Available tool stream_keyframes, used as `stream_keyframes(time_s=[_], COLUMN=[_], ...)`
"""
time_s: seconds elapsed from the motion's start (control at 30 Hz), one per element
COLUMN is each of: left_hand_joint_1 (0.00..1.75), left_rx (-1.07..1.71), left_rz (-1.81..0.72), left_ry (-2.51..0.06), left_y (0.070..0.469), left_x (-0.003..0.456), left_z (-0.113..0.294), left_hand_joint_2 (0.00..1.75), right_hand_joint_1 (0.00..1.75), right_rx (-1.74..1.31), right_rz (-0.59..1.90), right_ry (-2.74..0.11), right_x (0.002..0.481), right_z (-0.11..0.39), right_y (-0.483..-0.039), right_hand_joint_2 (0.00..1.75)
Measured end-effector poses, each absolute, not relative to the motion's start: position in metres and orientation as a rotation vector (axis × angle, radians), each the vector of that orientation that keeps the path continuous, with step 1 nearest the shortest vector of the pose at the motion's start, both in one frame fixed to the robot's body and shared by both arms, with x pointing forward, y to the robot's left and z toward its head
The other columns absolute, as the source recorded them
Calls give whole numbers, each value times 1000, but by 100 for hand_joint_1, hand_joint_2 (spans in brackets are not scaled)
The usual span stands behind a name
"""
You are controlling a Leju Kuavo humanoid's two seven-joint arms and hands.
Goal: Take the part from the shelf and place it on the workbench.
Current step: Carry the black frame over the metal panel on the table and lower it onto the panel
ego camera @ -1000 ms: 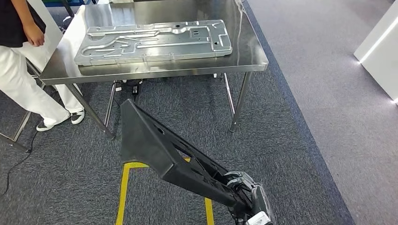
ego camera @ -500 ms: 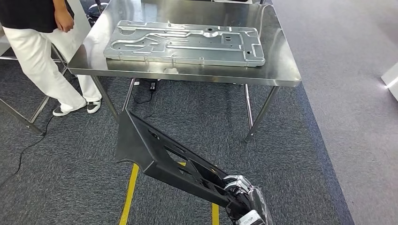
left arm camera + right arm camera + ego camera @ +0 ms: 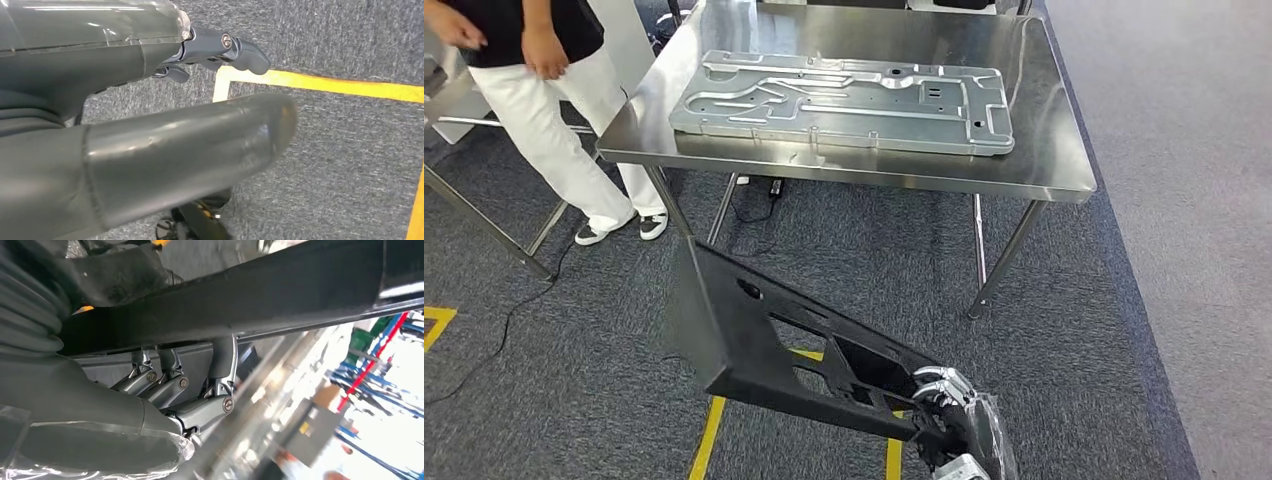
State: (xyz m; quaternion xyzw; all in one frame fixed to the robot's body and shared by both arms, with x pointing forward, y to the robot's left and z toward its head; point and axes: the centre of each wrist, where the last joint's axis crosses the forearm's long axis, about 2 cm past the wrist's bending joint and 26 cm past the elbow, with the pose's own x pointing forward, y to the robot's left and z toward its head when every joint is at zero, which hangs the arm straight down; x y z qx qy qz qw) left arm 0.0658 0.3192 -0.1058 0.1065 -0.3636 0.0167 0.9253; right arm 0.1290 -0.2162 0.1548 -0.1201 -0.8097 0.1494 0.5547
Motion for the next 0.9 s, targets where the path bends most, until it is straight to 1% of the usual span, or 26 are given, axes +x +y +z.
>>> stream_keyframes(time_s=[0.3, 0.57, 0.7, 0.9], left_hand_joint_1=[0, 0, 0, 0], left_rx=[216, 188, 179, 171], left_rz=[15, -34, -39, -52], left_ry=[-736, -729, -728, -752], left_y=[320, 318, 315, 313], left_x=[59, 65, 68, 84], left_z=[-107, -106, -106, -103], left_hand_joint_2=[0, 0, 0, 0], right_hand_joint_1=[175, 175, 175, 175], right_rx=[-421, -710, -771, -883], right_rz=[368, 602, 641, 766], right_ry=[-1948, -1860, -1829, -1830], right_x=[138, 177, 188, 204], right_z=[172, 179, 178, 183], right_y=[-230, -256, -263, -265], right_hand_joint_2=[175, 175, 175, 175])
